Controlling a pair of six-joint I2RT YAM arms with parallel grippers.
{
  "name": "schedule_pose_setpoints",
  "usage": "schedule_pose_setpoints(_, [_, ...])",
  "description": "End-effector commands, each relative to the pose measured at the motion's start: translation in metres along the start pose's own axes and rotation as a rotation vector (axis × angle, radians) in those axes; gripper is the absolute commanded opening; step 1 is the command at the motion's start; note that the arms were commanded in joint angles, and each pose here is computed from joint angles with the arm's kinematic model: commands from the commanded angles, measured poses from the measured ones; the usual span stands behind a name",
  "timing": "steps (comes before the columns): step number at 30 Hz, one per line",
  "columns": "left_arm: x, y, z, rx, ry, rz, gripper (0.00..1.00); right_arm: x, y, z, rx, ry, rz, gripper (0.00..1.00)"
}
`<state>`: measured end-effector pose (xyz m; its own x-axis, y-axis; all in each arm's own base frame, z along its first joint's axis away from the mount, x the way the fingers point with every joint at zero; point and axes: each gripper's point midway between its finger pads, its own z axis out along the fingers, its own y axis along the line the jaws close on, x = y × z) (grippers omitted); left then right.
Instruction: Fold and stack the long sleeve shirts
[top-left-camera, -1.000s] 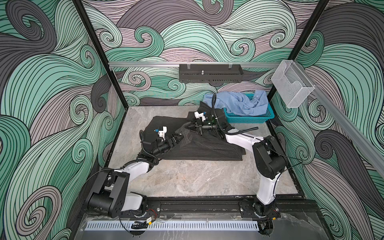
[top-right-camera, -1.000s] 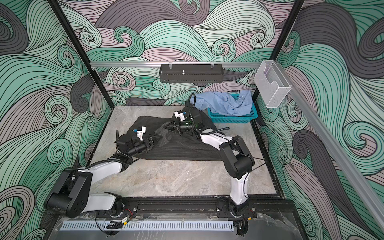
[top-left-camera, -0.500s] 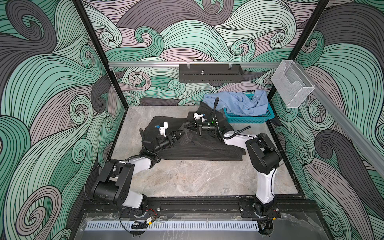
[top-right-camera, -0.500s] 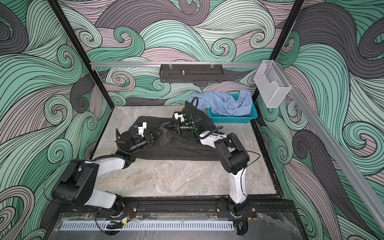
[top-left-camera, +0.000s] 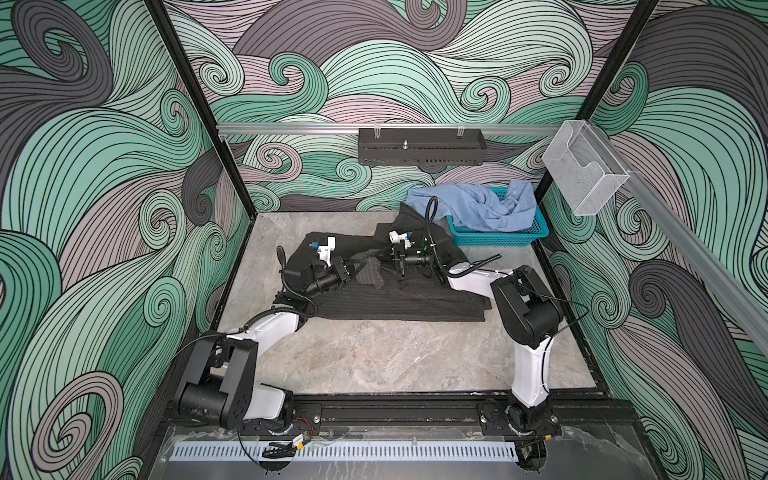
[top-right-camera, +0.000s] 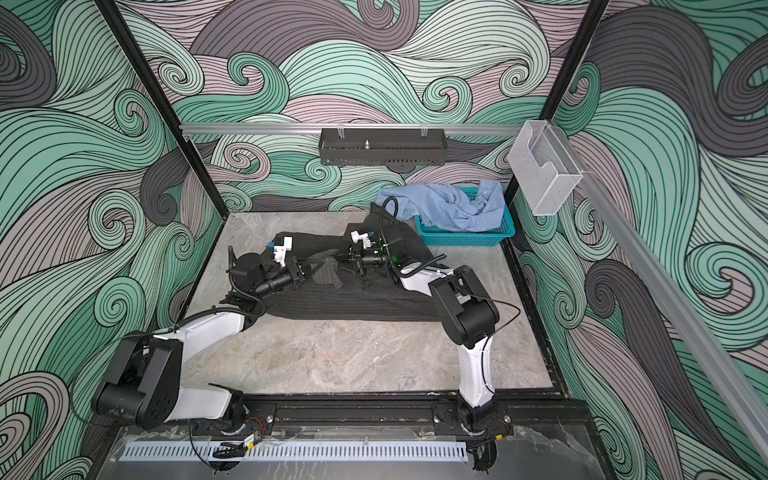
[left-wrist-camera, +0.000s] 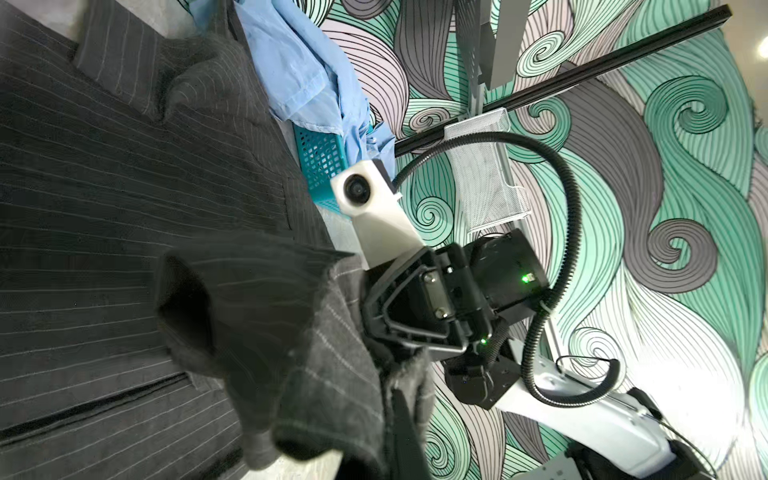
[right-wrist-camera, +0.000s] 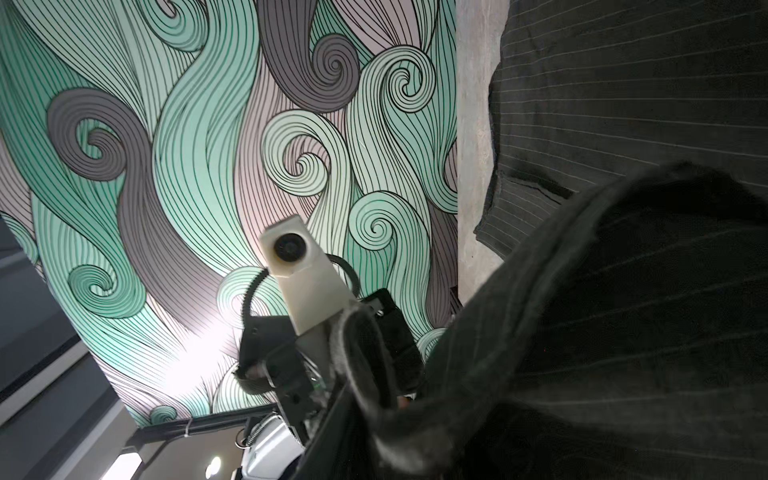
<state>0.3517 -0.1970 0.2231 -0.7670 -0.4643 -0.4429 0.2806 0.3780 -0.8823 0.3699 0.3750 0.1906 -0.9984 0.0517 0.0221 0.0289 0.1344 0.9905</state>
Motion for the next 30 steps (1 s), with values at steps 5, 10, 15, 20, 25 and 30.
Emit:
schedule_pose_setpoints(5, [-0.007, 0.030, -0.059, -0.524, 0.093, 0.258, 0.00, 0.014, -0.020, -0.064, 0.415, -0.081, -0.243, 0.64])
schedule_pose_setpoints(10, [-0.021, 0.027, -0.084, -0.611, 0.049, 0.355, 0.00, 0.019, -0.063, -0.128, 0.809, -0.112, -0.311, 0.64])
schedule_pose_setpoints(15, [-0.051, 0.000, -0.069, -0.532, -0.013, 0.402, 0.00, 0.048, -0.109, -0.164, 0.970, -0.052, -0.232, 0.47])
schedule_pose_setpoints(20, [-0.088, -0.023, -0.037, -0.446, -0.032, 0.434, 0.00, 0.069, -0.149, -0.197, 1.042, -0.053, -0.095, 0.19])
schedule_pose_setpoints(25, [-0.125, -0.047, -0.001, -0.335, -0.039, 0.463, 0.00, 0.064, -0.185, -0.231, 1.082, -0.100, 0.067, 0.10])
schedule_pose_setpoints(30, [-0.156, -0.079, 0.018, -0.238, -0.076, 0.516, 0.00, 0.047, -0.212, -0.252, 1.092, -0.179, 0.198, 0.05])
